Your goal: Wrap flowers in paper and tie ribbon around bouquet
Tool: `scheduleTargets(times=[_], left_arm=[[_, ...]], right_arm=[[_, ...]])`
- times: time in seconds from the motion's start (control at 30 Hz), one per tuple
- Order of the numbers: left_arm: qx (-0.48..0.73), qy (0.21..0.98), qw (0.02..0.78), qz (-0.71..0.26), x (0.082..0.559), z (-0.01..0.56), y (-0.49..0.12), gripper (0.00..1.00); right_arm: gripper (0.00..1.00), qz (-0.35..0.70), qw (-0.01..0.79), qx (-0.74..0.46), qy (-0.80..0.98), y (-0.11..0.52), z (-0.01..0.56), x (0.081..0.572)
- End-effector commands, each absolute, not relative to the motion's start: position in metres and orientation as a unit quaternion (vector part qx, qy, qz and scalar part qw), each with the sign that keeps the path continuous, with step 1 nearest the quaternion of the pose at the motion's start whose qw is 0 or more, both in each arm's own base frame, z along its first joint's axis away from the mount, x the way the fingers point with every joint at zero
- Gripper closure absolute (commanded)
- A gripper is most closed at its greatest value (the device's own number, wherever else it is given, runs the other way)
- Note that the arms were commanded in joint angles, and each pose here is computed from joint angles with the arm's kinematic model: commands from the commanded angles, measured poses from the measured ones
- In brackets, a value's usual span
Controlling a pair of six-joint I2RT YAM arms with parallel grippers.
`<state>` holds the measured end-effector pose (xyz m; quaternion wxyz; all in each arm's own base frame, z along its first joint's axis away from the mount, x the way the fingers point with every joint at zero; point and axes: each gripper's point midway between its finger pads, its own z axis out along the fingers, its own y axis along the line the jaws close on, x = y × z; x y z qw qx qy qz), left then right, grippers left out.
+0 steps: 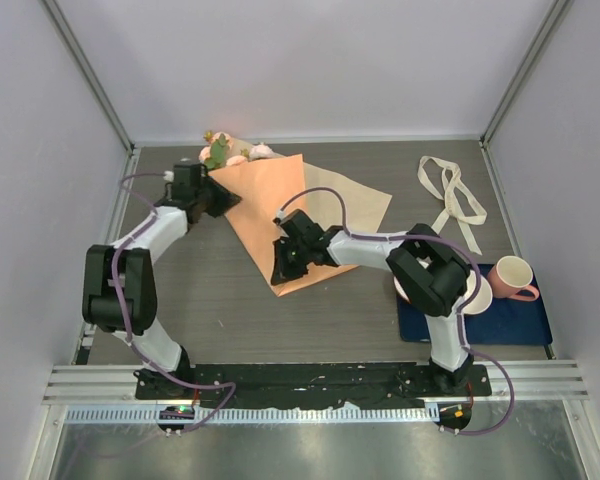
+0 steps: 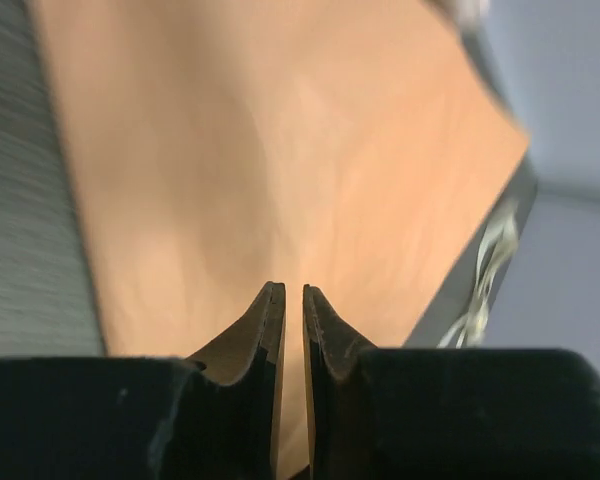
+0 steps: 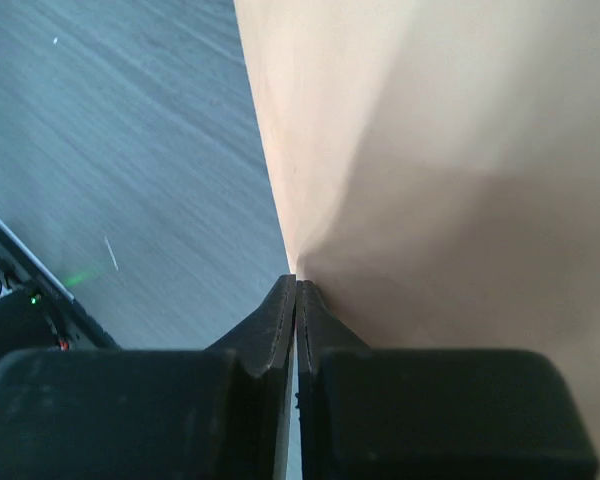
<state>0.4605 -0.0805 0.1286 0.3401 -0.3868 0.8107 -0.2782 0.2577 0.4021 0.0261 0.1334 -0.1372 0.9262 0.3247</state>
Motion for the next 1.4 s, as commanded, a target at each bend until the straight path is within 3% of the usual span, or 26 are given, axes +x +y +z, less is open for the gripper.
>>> scheduleTargets(times=[0.0,0.27,0.53,0.8,1.07,1.17,1.3,1.37], left_arm=[[-0.254,0.87,0.278,-0.318,0.41,0.106,-0.168,0.83],[-0.152,0.888,0.269,-0.341,0.369,0.11,-0.235,0.75],[-0.132,0.9,0.247,-0.335,0.34,0.09,-0.25,0.72],[-0.142,0.909,0.227,-0.319,0.303,0.06,-0.231,0.84],[-0.14,0.898,0.235,-0.344,0.292,0.066,-0.232,0.8],[-0.155,0.902,0.229,-0.332,0.292,0.057,-0.229,0.84],[-0.187,0.912,0.216,-0.295,0.291,0.037,-0.217,0.94],[-0.197,0.918,0.212,-0.272,0.291,0.028,-0.211,0.99]], right_arm=[[0.91,0.327,0.18,-0.141,0.917,0.383,0.066,0.267],[0.87,0.287,0.202,-0.098,0.931,0.322,0.056,0.282],[0.87,0.25,0.194,-0.091,0.944,0.302,0.011,0.283],[0.87,0.261,0.224,-0.102,0.934,0.299,0.057,0.284],[0.83,0.363,0.21,-0.16,0.894,0.345,0.113,0.246],[0.82,0.387,0.195,-0.181,0.883,0.374,0.108,0.233],[0.98,0.407,0.19,-0.185,0.874,0.401,0.098,0.24],[1.0,0.407,0.188,-0.183,0.875,0.406,0.087,0.245]])
